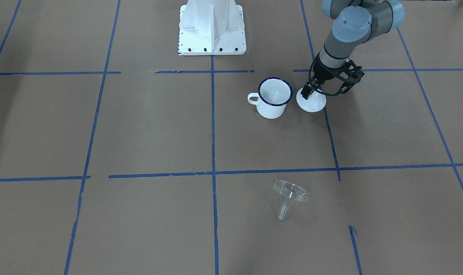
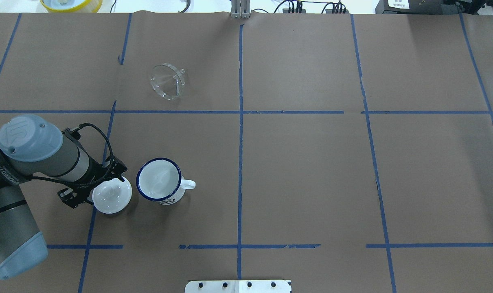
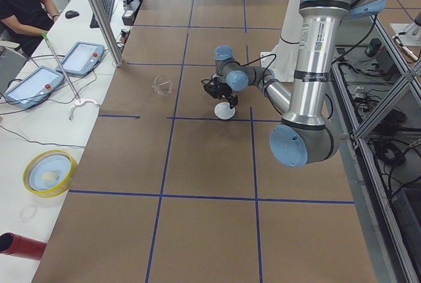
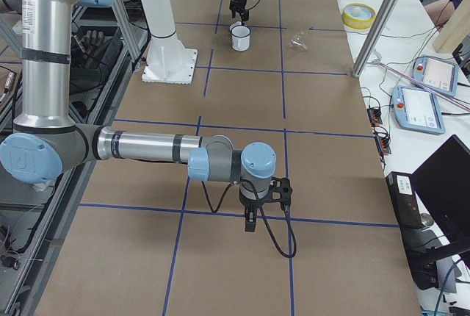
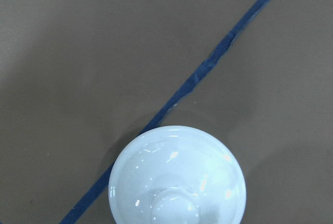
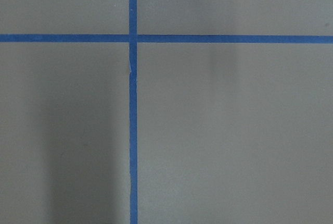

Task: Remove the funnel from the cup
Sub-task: 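Close the left gripper on the lid knob and lift it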

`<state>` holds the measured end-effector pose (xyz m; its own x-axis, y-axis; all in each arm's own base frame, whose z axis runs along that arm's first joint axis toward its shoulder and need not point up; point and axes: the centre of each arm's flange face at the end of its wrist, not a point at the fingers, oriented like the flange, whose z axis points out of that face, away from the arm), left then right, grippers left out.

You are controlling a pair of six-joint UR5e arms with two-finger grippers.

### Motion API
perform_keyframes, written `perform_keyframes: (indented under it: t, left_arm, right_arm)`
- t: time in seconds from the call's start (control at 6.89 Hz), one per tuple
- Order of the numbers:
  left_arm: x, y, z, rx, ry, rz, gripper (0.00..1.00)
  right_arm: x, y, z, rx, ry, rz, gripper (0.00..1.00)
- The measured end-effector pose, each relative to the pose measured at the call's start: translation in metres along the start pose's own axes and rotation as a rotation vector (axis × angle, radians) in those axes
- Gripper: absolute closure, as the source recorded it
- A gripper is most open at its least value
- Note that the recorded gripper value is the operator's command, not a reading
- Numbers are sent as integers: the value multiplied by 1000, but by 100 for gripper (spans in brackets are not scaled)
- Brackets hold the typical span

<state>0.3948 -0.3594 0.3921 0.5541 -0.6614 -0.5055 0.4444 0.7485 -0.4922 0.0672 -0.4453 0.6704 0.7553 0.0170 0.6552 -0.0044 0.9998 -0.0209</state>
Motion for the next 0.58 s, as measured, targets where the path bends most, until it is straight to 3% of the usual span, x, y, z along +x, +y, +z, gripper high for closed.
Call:
perform_keyframes:
  t: [0.44,0.58]
  left_arm:
    - [3,-6,5,51,38,6,37]
    - [2,-7,7,54,38,4,39]
  right_arm:
    - [0,0,0,0,0,0,0]
    - [0,0,0,0,0,0,0]
